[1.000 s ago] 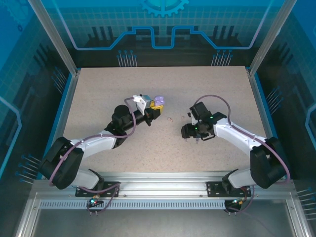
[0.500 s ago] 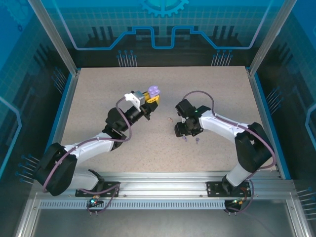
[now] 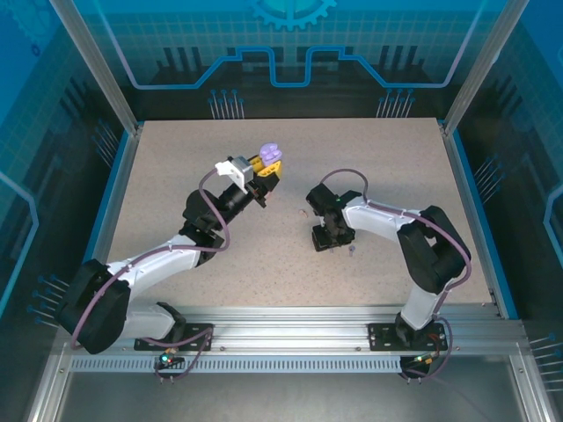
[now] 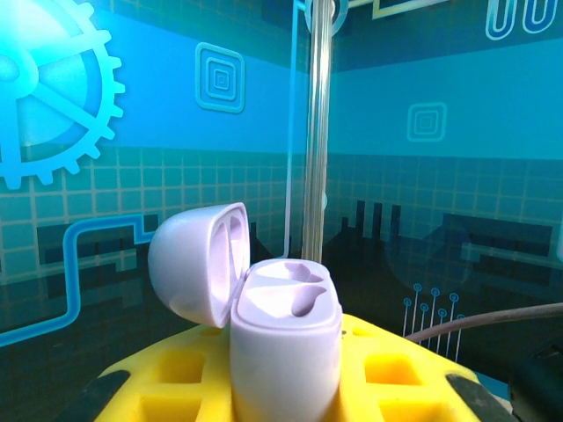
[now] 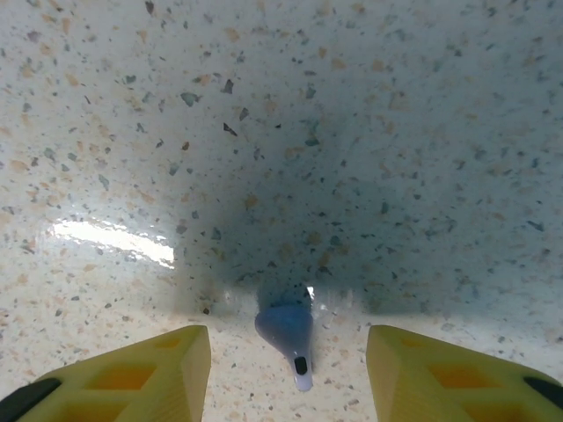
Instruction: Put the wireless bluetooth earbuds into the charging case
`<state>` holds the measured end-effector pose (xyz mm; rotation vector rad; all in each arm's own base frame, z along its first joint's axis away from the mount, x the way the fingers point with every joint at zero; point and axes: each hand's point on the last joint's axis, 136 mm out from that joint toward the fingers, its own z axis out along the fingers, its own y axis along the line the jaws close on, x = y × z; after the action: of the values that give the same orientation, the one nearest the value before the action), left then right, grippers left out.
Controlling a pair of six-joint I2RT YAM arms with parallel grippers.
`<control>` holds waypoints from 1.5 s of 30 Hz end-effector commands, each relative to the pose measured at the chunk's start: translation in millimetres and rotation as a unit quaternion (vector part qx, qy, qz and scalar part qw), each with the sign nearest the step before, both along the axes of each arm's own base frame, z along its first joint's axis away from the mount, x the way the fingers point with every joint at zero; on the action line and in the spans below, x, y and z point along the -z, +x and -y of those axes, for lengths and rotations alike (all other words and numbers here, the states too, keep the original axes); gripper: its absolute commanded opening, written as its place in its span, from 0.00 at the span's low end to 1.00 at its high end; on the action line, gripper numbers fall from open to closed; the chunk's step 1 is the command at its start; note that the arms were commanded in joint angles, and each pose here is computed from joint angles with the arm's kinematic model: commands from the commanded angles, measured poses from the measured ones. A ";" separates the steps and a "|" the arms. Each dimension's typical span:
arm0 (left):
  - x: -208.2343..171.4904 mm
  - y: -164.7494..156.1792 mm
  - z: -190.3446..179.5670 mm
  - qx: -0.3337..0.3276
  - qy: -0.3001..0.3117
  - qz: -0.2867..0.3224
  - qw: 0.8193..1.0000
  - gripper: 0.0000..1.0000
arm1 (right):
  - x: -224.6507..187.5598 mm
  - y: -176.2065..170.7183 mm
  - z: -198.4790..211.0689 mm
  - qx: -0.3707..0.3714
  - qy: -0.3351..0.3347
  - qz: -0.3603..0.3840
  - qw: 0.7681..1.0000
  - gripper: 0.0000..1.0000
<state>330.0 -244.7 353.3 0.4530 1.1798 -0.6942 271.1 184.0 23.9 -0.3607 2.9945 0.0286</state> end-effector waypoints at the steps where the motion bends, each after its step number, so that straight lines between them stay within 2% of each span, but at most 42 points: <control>1: -33.3 -11.8 -1.3 0.003 -0.011 0.052 0.999 0.00 | -0.2 3.2 -7.9 -0.004 -0.001 0.005 1.000 0.49; 21: -34.5 -15.7 1.8 0.014 -0.004 0.055 0.998 0.00 | 9.3 4.1 -6.6 -0.005 -0.014 -0.005 1.000 0.40; 38: -34.9 -16.8 2.0 0.016 -0.001 0.056 0.998 0.00 | 9.6 -2.3 -1.4 -0.003 -0.016 -0.006 1.000 0.37; 45: -35.8 -17.6 2.6 0.018 -0.002 0.056 0.998 0.00 | 12.1 -5.1 -0.1 -0.002 -0.017 -0.009 1.000 0.29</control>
<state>324.9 -246.7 357.9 0.4833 1.1596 -0.6901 273.4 185.7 13.9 -0.3635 3.0079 0.0051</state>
